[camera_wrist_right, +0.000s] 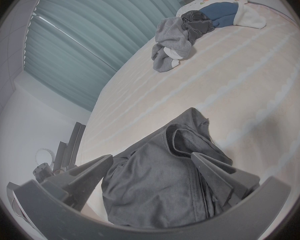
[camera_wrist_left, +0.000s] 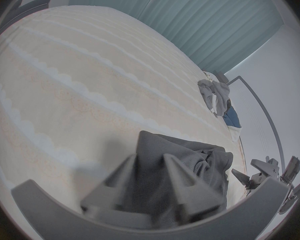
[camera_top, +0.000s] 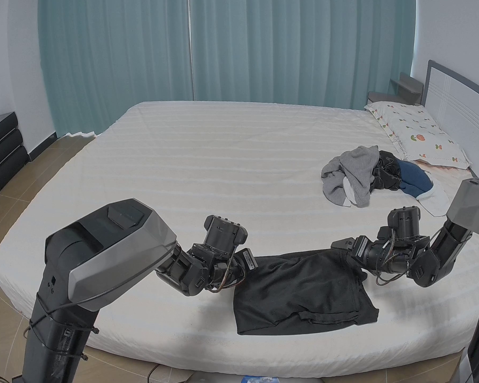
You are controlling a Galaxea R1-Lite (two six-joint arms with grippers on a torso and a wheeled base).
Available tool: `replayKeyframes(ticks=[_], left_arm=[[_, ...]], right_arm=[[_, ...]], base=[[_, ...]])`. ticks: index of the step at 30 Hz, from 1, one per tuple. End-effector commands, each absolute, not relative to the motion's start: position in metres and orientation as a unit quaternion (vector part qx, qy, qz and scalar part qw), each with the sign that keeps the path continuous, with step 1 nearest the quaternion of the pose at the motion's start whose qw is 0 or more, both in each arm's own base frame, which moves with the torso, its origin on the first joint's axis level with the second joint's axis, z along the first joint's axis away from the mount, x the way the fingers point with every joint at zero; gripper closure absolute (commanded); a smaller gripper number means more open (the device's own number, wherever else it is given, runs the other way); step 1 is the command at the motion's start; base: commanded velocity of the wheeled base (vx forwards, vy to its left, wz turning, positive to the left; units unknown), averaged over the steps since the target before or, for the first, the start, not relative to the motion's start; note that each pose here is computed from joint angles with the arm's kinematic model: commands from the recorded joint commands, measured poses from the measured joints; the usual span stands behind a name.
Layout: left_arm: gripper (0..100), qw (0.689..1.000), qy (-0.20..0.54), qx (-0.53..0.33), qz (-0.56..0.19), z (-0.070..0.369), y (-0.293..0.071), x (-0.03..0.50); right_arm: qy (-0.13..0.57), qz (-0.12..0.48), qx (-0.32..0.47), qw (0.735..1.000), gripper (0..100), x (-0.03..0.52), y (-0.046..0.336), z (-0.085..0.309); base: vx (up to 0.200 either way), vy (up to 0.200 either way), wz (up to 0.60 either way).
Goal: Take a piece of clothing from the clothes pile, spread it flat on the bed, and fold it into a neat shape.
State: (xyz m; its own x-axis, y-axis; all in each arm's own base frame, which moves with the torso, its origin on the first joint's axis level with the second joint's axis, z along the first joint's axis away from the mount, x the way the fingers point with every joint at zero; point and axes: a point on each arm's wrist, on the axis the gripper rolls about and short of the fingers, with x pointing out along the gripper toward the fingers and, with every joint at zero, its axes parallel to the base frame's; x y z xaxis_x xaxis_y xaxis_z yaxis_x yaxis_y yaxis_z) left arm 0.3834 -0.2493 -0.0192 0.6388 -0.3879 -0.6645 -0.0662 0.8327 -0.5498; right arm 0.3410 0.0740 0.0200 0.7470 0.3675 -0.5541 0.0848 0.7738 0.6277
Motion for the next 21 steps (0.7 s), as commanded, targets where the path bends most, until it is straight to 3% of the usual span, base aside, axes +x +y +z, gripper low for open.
replayKeyframes(ticks=[1, 13, 14, 21], left_arm=[[100, 0.866, 0.41, -0.274, -0.084, -0.023, -0.25, 0.385], [100, 0.86, 0.401, -0.312, -0.053, -0.019, -0.247, 0.387], [100, 0.86, 0.401, -0.311, -0.053, -0.019, -0.247, 0.386], [100, 0.859, 0.403, -0.31, -0.053, -0.019, -0.248, 0.386]], right_arm=[[0.349, 0.073, 0.311, 0.881, 0, 0.354, 0.081, 0.006], [0.341, 0.062, 0.286, 0.893, 0, 0.379, 0.087, -0.002], [0.342, 0.061, 0.286, 0.893, 100, 0.381, 0.087, -0.005], [0.349, 0.051, 0.267, 0.897, 100, 0.388, 0.087, -0.014]], base=[[0.0, 0.0, 0.0], [0.0, 0.0, 0.0], [0.0, 0.0, 0.0], [0.0, 0.0, 0.0]])
